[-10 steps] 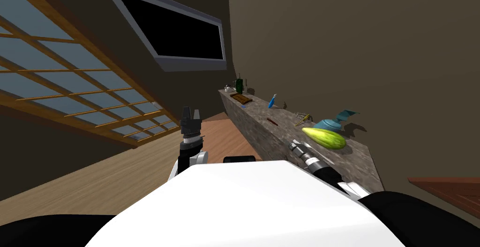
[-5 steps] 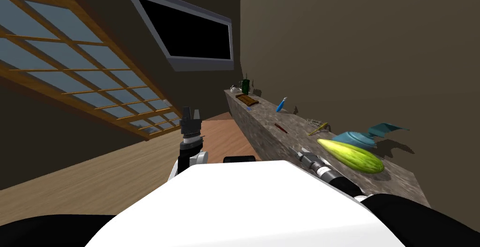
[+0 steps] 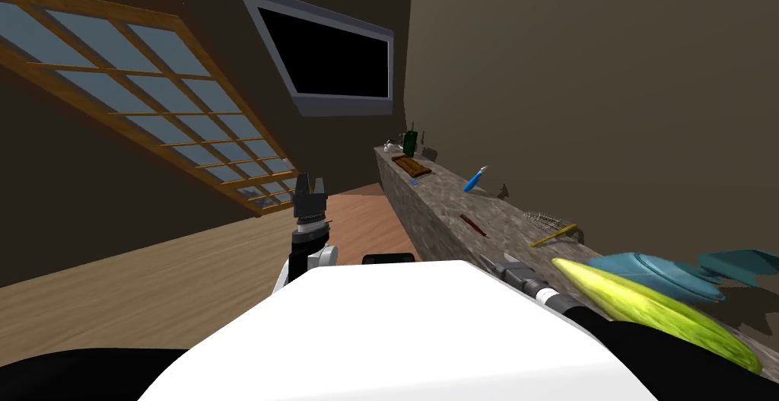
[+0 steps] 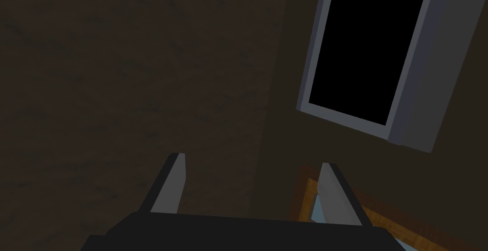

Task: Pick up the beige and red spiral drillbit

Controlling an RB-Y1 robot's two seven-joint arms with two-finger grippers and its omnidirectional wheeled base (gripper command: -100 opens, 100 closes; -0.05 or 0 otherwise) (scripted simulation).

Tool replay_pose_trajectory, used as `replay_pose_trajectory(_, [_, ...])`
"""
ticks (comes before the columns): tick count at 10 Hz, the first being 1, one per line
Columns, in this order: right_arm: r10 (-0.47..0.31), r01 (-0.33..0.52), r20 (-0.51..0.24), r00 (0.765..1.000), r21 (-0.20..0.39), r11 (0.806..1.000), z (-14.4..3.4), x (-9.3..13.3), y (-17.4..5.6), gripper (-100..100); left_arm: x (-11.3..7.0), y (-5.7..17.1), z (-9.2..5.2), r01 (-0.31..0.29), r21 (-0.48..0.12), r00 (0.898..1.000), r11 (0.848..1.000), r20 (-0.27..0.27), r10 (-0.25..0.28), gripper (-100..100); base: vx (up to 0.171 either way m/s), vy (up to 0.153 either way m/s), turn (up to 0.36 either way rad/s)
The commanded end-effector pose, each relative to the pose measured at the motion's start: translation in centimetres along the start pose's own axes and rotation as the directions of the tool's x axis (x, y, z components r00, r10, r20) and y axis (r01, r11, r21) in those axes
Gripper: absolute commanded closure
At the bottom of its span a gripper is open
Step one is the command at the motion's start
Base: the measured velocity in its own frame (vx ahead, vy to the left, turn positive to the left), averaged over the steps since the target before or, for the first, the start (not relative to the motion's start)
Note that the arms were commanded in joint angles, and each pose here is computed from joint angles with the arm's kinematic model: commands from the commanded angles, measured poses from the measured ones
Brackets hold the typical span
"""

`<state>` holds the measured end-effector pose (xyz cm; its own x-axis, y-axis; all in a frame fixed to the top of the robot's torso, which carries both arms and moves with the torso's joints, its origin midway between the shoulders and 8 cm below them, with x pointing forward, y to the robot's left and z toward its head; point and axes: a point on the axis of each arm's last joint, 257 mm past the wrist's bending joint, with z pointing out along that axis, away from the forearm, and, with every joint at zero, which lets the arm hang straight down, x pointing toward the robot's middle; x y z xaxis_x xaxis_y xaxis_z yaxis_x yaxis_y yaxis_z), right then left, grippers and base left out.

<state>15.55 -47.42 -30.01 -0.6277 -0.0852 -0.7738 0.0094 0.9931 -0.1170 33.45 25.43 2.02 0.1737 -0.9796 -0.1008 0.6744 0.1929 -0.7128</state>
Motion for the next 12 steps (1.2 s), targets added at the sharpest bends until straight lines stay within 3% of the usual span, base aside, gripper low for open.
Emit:
replay_pose_trajectory(1, [-0.054, 0.055, -0.055, 0.997, 0.005, 0.998, -1.2, 1.6, -0.8, -100, 0.0, 0.0, 0.0, 0.000, 0.000, 1.000, 1.000, 0.000, 0.000, 0, 0.141, -0.018, 0.168])
replay_pose_trajectory(4, [-0.091, 0.093, -0.114, 0.989, 0.006, 0.996, -2.5, 3.4, -1.3, -100, 0.0, 0.0, 0.0, 0.000, 0.000, 1.000, 1.000, 0.000, 0.000, 0, 0.094, -0.016, 0.137])
replay_pose_trajectory(6, [-0.156, 0.158, -0.188, 0.970, -0.007, 0.987, -4.1, 5.4, -2.1, -100, 0.0, 0.0, 0.0, 0.000, 0.000, 1.000, 1.000, 0.000, 0.000, 0, 0.121, -0.033, 0.190])
replay_pose_trajectory(7, [-0.154, 0.156, -0.203, 0.967, -0.007, 0.988, -4.6, 6.0, -2.1, -100, 0.0, 0.0, 0.0, 0.000, 0.000, 1.000, 1.000, 0.000, 0.000, 0, 0.127, -0.050, 0.121])
replay_pose_trajectory(12, [-0.228, 0.223, -0.341, 0.912, -0.052, 0.973, -8.5, 10.1, -2.7, -100, 0.0, 0.0, 0.0, 0.000, 0.000, 1.000, 1.000, 0.000, 0.000, 0, 0.128, -0.047, 0.159])
